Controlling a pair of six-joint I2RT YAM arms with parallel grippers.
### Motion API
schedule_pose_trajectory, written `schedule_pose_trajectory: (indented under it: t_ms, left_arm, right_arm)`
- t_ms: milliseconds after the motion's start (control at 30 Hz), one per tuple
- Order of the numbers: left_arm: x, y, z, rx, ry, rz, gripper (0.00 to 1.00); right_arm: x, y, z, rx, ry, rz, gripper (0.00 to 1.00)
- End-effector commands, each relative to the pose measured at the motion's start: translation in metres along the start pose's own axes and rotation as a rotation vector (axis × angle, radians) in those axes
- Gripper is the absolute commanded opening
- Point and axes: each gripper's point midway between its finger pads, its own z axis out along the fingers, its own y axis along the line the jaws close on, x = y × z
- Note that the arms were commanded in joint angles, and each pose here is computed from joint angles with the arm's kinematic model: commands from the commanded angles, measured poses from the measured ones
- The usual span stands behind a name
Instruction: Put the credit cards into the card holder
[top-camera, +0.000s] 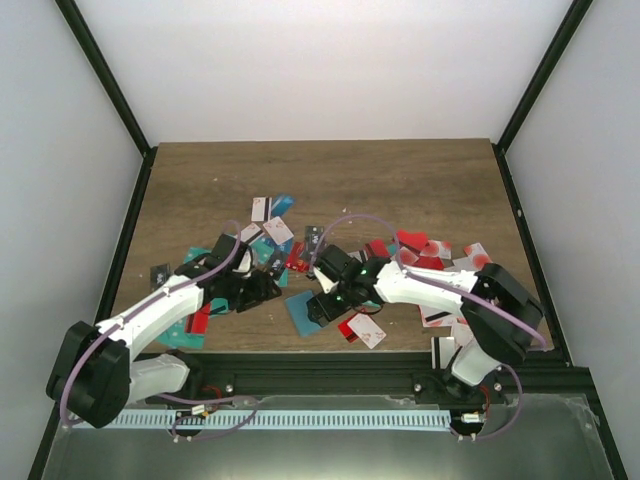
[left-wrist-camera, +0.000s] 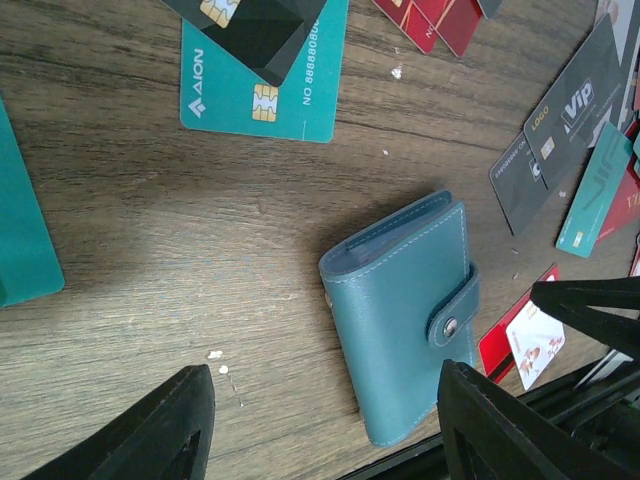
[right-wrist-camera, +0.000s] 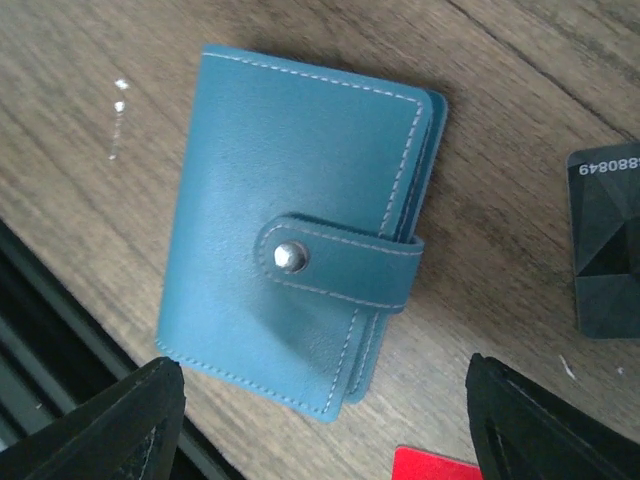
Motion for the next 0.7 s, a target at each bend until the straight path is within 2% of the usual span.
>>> schedule_pose_trajectory:
  t_ms: [0, 433, 667]
  left_arm:
    - [0.0, 0.0, 0.0, -0.004, -0.003, -0.005, 0.62]
    - [0.02, 0.005, -0.014, 0.038, -0.016, -0.019, 0.6]
    - [0.033, 0.006, -0.023, 0.069, -0.005, -0.007, 0.6]
  right_arm:
    - [-0.019, 0.003, 0.001, 0.065, -0.034, -0.022, 0.78]
    - [-0.014, 0.007, 0.029, 0.088, 0.055, 0.026, 0.76]
    - [-0.01, 0.013, 0.038, 0.058, 0.07, 0.095, 0.64]
